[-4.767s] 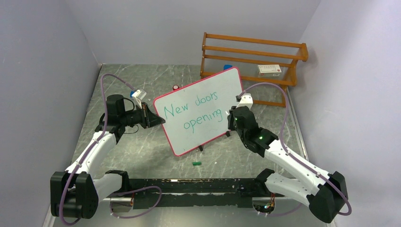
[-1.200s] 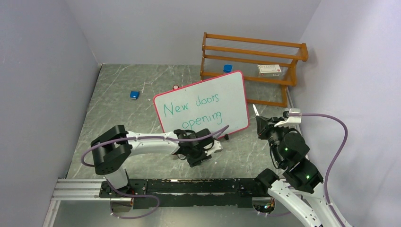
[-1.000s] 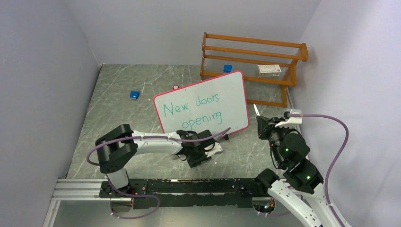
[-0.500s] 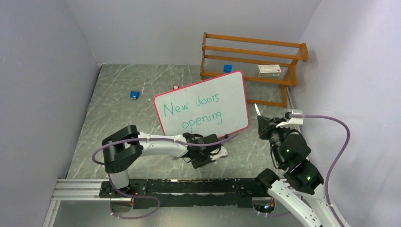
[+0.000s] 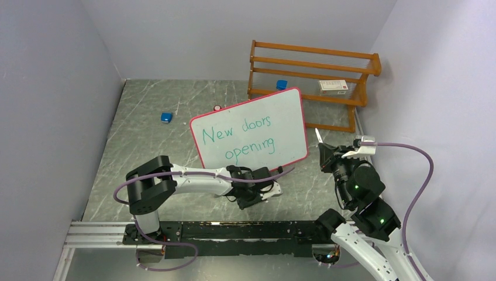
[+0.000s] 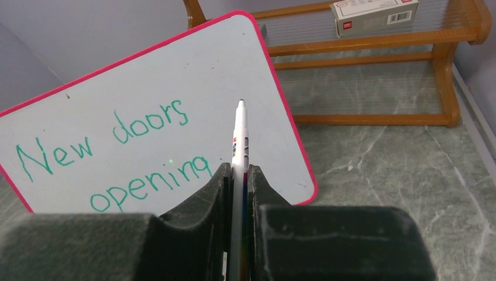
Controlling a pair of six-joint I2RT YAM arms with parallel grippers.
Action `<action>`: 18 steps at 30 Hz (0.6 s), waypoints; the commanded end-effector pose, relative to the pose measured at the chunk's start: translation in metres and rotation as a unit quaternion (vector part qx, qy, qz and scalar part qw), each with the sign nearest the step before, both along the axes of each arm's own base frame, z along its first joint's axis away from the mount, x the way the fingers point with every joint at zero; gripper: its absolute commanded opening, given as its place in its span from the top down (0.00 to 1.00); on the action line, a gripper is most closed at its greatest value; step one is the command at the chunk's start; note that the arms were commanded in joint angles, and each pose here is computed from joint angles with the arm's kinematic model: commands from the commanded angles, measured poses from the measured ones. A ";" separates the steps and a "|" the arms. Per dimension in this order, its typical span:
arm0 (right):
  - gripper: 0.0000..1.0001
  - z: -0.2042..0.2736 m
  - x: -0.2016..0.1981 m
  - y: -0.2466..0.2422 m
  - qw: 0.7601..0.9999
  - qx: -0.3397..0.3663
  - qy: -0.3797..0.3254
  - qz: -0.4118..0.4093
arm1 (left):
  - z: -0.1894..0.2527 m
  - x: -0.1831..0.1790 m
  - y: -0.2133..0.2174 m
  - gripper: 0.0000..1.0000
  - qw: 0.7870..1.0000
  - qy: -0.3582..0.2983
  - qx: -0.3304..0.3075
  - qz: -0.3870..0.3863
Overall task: Write a sentence on the whiteboard
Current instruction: Close the whiteboard marker at the center of the board.
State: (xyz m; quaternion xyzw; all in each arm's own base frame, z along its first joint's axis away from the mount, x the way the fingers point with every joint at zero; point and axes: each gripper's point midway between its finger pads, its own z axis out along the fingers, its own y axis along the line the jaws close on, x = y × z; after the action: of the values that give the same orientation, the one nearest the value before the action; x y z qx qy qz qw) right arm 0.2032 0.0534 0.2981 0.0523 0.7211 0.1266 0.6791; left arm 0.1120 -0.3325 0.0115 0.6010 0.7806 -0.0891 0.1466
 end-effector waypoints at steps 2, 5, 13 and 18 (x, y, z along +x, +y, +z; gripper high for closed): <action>1.00 0.001 -0.001 -0.005 1.000 0.001 -0.008 -0.009 | -0.023 -0.021 0.043 0.67 0.996 0.038 0.083 -0.019; 1.00 0.001 0.000 -0.004 1.000 0.001 -0.007 -0.008 | -0.024 -0.021 0.049 0.73 0.994 0.039 0.097 -0.018; 1.00 0.001 0.000 -0.002 1.000 -0.001 -0.007 -0.004 | -0.014 -0.018 0.042 0.90 0.997 0.030 0.073 -0.020; 1.00 -0.001 0.001 0.001 1.000 -0.004 -0.003 0.002 | 0.011 -0.006 0.033 0.95 0.999 -0.006 0.041 -0.016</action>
State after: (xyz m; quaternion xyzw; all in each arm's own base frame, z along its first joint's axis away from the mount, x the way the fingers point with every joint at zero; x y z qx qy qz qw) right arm 0.2029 0.0535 0.2985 0.0521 0.7206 0.1276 0.6796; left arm 0.1061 -0.3201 0.0133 0.6113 0.7761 -0.0829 0.1309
